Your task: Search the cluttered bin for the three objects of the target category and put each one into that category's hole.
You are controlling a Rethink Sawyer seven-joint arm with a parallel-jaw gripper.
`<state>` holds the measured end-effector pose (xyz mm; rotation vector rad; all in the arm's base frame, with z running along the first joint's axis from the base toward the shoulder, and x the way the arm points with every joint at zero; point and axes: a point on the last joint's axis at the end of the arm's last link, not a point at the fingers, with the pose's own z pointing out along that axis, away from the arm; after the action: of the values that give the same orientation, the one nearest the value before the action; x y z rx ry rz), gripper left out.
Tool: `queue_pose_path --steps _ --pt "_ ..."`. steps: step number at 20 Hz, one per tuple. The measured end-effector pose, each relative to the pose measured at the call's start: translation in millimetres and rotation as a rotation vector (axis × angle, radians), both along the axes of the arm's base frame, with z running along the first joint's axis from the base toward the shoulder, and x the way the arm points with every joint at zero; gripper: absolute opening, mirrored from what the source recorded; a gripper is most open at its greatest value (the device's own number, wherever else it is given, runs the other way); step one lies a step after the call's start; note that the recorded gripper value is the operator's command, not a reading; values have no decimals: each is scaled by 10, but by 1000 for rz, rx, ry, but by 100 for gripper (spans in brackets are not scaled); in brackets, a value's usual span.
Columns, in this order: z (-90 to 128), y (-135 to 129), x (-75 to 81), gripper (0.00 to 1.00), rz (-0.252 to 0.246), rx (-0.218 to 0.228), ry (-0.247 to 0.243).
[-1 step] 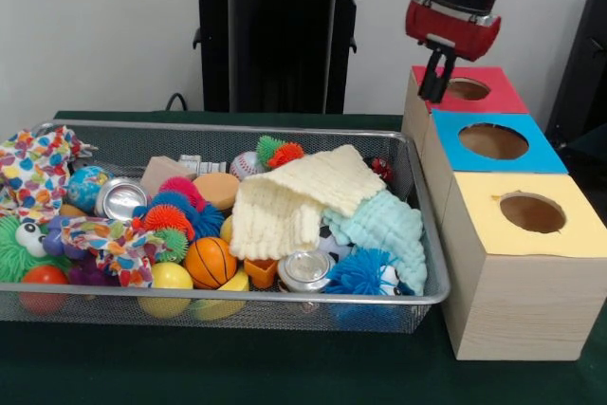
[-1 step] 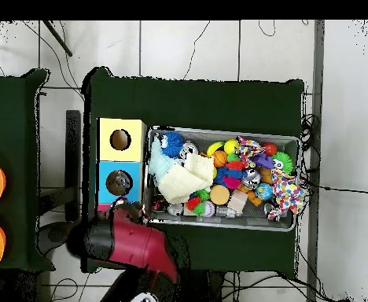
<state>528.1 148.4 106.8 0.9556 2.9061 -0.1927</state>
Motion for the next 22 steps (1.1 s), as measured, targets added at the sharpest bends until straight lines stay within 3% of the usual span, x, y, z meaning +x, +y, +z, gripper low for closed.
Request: queue_pose_path --steps 6,11,12,18,19,22 --pt "65 -646 577 0 -37 70 15" --pt "36 -1023 927 0 -1 109 -16" --pt "-10 -1168 1062 0 38 123 -31" --pt "-227 -1335 1147 0 115 145 -38" --pt "-342 -1349 1127 100 145 150 -40" --pt "-408 -1338 1112 100 170 152 -45"
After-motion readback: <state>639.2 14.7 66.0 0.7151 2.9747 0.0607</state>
